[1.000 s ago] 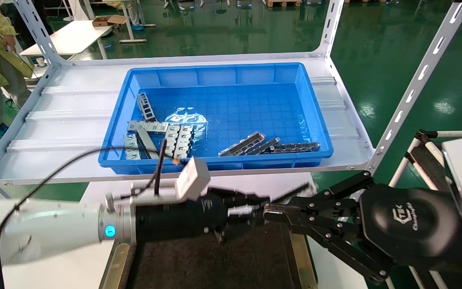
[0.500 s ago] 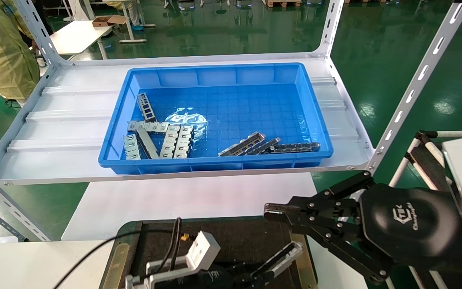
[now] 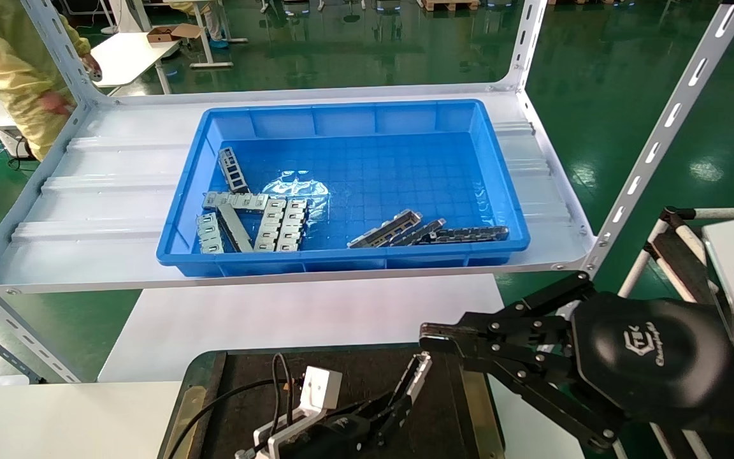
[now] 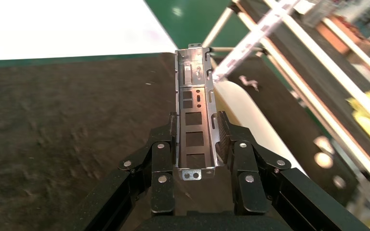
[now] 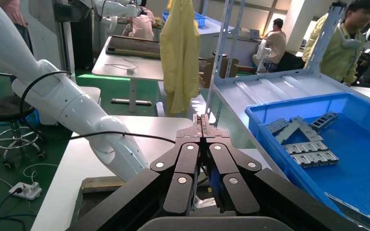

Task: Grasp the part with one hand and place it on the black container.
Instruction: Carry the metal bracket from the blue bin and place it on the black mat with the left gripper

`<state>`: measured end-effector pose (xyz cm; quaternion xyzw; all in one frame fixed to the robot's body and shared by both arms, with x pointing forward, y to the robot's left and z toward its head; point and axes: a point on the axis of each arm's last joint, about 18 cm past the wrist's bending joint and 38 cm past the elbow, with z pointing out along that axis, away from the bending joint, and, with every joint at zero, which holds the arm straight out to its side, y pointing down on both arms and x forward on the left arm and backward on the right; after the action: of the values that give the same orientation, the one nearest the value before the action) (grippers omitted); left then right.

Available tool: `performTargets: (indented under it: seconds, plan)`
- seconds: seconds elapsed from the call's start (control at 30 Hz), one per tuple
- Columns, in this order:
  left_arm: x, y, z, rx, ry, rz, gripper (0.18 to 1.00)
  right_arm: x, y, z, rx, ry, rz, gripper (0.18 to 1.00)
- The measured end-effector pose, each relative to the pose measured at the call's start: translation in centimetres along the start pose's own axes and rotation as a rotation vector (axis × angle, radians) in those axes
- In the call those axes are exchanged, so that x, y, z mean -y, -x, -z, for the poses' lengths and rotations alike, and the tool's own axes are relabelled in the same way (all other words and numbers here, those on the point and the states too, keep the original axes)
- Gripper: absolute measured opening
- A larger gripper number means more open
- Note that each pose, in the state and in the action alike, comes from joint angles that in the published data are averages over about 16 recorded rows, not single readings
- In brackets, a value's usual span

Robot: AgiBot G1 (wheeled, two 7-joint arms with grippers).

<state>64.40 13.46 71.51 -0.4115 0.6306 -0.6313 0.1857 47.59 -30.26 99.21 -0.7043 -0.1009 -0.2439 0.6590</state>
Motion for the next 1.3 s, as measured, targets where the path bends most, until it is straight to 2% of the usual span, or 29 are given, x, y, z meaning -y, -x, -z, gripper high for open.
performTargets:
  seconds: [0.33, 0.57, 0.93, 1.3]
  plan:
    - [-0.9, 0.8, -1.7, 0.157, -0.052, 0.116, 0.356, 0.0, 0.0, 0.0, 0.000, 0.000, 0.000, 0.191]
    - [-1.3, 1.0, -2.1, 0.229, -0.073, 0.160, 0.356, 0.0, 0.0, 0.0, 0.000, 0.000, 0.000, 0.191]
    - [-2.1, 1.0, -2.4, 0.301, -0.084, 0.208, 0.356, 0.0, 0.0, 0.0, 0.000, 0.000, 0.000, 0.191]
    - [-2.8, 0.6, -2.7, 0.325, -0.072, 0.234, 0.356, 0.0, 0.0, 0.0, 0.000, 0.000, 0.000, 0.191]
